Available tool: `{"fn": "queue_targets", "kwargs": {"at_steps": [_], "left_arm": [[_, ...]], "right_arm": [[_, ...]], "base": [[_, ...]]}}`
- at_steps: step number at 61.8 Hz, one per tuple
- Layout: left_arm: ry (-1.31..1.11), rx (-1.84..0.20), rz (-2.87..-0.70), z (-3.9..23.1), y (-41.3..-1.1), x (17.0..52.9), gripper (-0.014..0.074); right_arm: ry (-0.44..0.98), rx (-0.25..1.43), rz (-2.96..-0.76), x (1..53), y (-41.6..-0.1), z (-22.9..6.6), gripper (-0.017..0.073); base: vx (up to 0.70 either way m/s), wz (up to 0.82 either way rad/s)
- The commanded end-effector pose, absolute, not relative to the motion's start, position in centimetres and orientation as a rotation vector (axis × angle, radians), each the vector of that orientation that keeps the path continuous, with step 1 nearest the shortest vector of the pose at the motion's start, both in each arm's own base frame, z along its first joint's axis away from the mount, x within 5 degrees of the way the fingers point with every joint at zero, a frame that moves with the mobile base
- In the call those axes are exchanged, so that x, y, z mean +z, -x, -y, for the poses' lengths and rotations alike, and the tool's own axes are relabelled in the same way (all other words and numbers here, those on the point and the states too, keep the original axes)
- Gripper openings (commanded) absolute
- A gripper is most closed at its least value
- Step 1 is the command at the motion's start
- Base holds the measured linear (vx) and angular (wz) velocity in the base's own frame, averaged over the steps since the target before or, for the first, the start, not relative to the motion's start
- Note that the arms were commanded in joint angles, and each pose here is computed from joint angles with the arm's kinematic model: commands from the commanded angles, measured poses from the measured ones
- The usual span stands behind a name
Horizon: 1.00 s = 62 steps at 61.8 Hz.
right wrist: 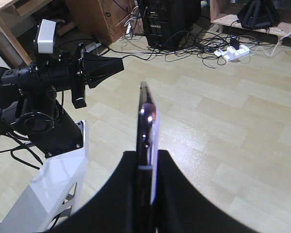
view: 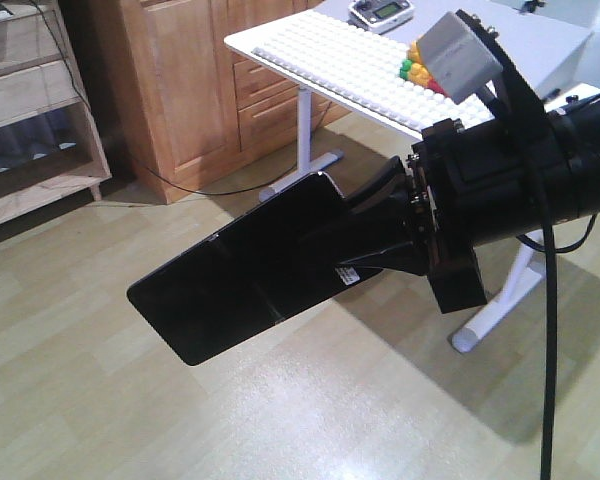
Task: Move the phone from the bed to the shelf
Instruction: 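Carry the phone in the right gripper toward the wooden shelves and desk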
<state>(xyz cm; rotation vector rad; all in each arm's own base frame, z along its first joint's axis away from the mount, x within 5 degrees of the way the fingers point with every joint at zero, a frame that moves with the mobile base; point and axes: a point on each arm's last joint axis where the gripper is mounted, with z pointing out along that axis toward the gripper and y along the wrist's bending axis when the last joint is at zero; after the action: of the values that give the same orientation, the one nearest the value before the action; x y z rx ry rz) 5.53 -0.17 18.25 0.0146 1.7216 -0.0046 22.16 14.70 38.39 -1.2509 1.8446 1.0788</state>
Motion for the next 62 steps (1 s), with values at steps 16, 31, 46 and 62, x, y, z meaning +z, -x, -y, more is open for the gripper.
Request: {"fn": "queue_targets", "kwargs": {"at_steps": [16, 31, 46, 62], "left_arm": [[-0.002, -0.007, -1.65, 0.11, -5.57, 18.87, 0.0001], [-0.002, -0.007, -1.65, 0.11, -5.57, 18.87, 0.0001], [-0.002, -0.007, -1.65, 0.11, -5.57, 18.87, 0.0001], [-0.002, -0.007, -1.65, 0.11, -5.57, 18.87, 0.0001]], "right_arm": [[1.253, 1.172, -1.742, 40.51, -20.8, -14.73, -0.0004], [1.253, 1.172, -1.742, 40.51, -20.8, -14.73, -0.0004], [1.253, 1.172, -1.742, 40.51, -20.8, -14.73, -0.0004], [1.253, 1.172, -1.742, 40.52, -20.8, -14.73, -0.0004]], "base": [[0.3, 0.18], [0.33, 0.19], [0.36, 0.22], [0.35, 0.22]]}}
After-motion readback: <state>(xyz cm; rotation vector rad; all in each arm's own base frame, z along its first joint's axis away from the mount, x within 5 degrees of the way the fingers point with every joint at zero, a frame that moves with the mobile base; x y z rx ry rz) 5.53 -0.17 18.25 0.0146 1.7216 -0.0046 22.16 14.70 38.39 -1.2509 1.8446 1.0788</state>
